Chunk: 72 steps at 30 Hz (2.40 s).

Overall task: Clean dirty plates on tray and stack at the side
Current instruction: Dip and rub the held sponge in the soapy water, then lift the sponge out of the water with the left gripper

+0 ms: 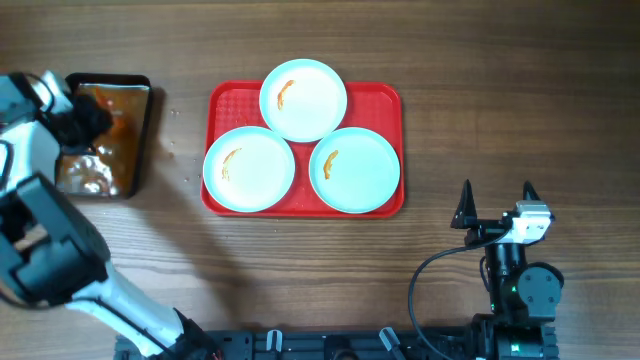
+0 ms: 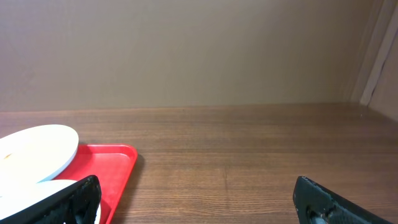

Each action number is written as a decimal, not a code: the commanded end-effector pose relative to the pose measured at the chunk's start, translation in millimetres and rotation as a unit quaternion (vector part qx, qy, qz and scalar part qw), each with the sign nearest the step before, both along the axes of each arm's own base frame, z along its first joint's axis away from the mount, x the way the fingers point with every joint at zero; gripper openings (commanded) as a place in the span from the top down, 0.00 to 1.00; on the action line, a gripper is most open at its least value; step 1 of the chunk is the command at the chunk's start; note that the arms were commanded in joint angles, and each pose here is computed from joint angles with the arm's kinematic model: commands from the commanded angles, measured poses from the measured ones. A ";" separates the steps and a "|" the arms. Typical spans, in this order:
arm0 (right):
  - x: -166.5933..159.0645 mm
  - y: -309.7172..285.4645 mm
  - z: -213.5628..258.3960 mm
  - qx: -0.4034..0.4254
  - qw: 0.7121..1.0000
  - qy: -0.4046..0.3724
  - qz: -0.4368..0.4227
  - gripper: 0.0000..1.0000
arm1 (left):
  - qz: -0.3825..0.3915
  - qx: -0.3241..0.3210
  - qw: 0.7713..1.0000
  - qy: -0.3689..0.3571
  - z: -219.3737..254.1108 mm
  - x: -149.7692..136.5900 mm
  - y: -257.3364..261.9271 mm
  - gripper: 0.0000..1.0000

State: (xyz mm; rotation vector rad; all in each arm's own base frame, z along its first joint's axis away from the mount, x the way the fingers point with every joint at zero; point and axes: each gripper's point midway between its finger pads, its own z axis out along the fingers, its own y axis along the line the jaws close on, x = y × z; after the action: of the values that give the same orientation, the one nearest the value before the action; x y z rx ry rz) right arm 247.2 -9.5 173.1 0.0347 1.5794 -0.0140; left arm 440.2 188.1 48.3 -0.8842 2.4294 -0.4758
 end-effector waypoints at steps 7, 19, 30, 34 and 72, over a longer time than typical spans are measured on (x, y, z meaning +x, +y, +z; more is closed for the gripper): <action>-0.2 0.6 1.4 -0.005 1.000 -0.003 0.003 0.00 | 0.068 -0.039 0.985 -0.152 139.3 3.7 9.1 0.96; -0.2 0.6 1.4 -0.005 1.000 -0.003 0.003 0.00 | 0.158 -0.205 0.965 -0.045 30.8 -9.3 12.6 0.96; -0.2 0.6 1.4 -0.005 1.000 -0.003 0.003 0.00 | 0.155 -0.339 0.911 -0.174 150.5 -3.8 16.8 0.96; -0.2 0.6 1.4 -0.005 1.000 -0.003 0.003 0.00 | 0.242 -0.288 0.925 -0.052 56.2 -13.5 24.5 0.96; -0.2 0.6 1.4 -0.005 1.000 -0.003 0.003 0.00 | 0.083 0.044 0.991 -0.094 89.2 -0.9 12.0 0.96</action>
State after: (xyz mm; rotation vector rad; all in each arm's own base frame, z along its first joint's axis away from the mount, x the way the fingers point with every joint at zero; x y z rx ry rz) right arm 247.2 -9.5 173.1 0.0347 1.5794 -0.0140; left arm 440.1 192.1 247.4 -0.7946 1.9649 -0.4610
